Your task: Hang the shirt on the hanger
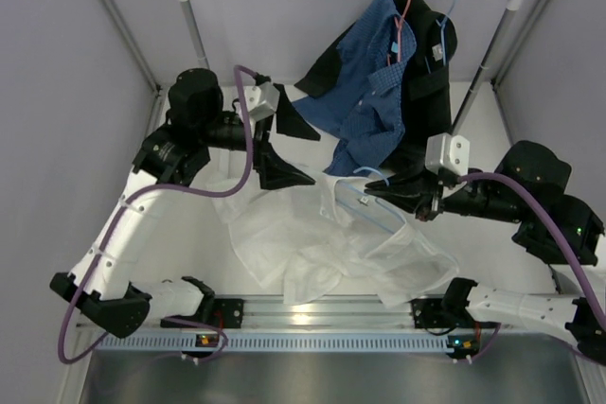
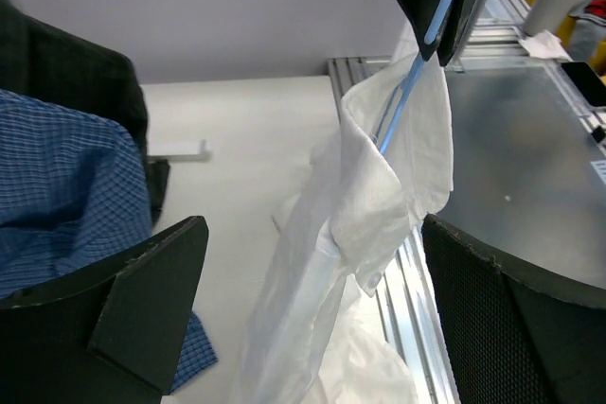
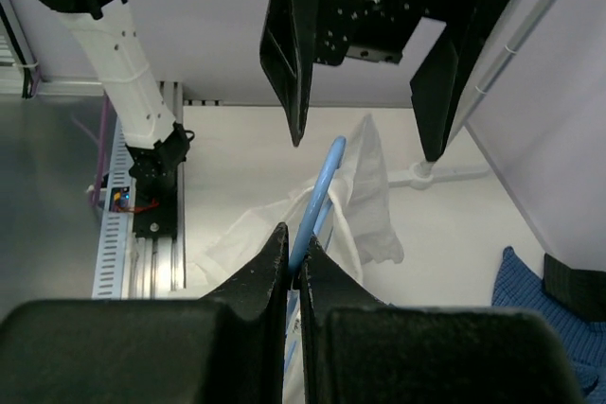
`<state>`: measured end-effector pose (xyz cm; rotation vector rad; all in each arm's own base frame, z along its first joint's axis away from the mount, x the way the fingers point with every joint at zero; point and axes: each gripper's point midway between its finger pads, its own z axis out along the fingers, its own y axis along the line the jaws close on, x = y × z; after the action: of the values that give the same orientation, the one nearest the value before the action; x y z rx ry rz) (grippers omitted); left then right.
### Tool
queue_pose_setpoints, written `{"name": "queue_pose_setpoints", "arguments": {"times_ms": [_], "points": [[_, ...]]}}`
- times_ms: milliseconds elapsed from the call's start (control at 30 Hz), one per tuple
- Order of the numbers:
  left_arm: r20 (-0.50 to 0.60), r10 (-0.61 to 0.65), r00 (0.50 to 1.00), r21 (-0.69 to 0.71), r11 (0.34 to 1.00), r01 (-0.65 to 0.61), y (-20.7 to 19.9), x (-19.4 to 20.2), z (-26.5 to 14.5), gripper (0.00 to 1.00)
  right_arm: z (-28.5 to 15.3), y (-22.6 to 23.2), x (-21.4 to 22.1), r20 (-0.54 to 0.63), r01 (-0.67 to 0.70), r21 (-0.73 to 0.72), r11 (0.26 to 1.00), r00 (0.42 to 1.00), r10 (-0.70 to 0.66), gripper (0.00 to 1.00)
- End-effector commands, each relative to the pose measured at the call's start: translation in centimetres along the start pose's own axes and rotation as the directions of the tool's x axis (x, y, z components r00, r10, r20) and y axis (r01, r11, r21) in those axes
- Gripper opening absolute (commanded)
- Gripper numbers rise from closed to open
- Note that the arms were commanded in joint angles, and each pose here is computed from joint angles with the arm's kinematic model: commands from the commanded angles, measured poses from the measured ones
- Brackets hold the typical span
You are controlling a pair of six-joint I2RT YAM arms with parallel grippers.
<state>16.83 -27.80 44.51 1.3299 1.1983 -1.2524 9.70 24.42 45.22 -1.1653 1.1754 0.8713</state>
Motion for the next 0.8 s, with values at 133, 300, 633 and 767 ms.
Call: {"name": "queue_pose_setpoints", "arguments": {"times_ms": [133,300,633,767], "points": [[-0.010,0.019,1.000,0.139,0.990,-0.017,-2.0,1.5,2.0,0.95,-0.2,0.4,-3.0,0.075,0.059,-0.050,0.997,0.996,-0.055,0.00],[-0.025,-0.001,1.000,0.159,0.987,0.005,-2.2,2.6,2.6,0.81,-0.2,0.3,-2.9,0.074,0.062,-0.043,0.997,0.996,-0.059,0.00],[-0.077,-0.043,0.996,0.171,0.984,0.056,-1.9,5.0,4.6,0.71,0.4,0.0,-3.0,0.069,0.053,-0.040,0.998,0.996,-0.050,0.00],[-0.079,-0.037,0.996,0.172,0.984,0.050,-1.9,5.0,4.9,0.44,0.6,-1.2,-3.4,0.085,0.029,0.027,0.999,0.996,-0.032,0.00]]}}
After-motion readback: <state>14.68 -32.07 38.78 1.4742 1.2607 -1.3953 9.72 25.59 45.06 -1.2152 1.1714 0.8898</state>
